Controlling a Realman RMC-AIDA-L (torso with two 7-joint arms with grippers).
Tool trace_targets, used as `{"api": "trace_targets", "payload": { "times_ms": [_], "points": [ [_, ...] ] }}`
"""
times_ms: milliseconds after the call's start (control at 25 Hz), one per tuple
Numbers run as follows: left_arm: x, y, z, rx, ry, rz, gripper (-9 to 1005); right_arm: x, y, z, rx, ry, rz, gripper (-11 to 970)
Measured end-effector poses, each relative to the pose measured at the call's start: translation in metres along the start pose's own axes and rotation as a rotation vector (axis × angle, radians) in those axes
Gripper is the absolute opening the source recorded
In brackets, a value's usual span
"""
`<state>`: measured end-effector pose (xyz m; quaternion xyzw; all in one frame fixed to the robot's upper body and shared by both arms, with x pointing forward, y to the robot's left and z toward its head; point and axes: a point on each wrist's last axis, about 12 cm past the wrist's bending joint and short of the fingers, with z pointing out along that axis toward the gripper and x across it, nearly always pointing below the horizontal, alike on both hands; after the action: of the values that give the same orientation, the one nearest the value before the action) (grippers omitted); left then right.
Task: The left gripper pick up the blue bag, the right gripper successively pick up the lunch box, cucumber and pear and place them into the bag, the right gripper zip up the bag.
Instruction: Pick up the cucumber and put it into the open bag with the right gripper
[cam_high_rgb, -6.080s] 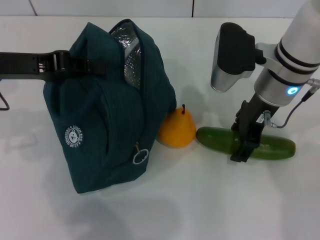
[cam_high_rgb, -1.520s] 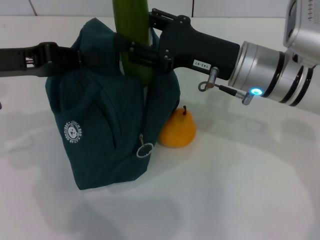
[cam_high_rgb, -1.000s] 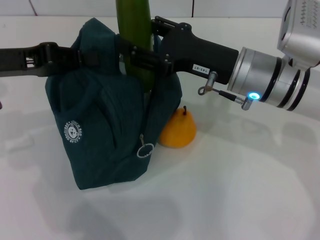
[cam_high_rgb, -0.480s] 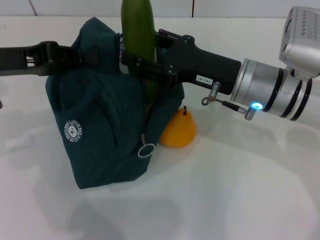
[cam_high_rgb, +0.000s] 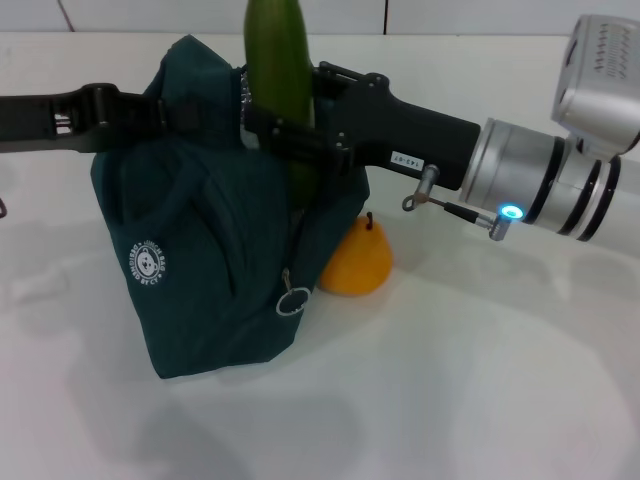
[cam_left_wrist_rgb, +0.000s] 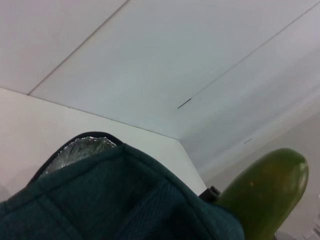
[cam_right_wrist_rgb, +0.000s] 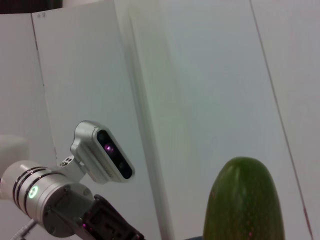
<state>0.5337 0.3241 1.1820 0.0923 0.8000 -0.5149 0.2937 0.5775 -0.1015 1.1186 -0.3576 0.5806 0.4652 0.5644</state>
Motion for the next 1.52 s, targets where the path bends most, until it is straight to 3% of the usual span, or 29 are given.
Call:
{"api": "trace_targets", "payload": {
  "times_ms": [1160, 1360, 1520],
  "points": [
    [0.0002, 0.002, -0.0007, 0.006, -0.003, 0.004, 46, 0.0015, -0.0002, 0.0058, -0.006, 0.038, 0.032, 708],
    [0.0012, 0.0026, -0.0018, 0.004, -0.006, 0.001, 46, 0.0016, -0.0007, 0.005, -0.002, 0.036, 0.032, 867],
    [0.0021, 0.0033, -0.0034, 0.001, -0.009, -0.002, 46, -0.0019, -0.0049, 0.0006, 0.015, 0.014, 0.033, 867]
  ]
}}
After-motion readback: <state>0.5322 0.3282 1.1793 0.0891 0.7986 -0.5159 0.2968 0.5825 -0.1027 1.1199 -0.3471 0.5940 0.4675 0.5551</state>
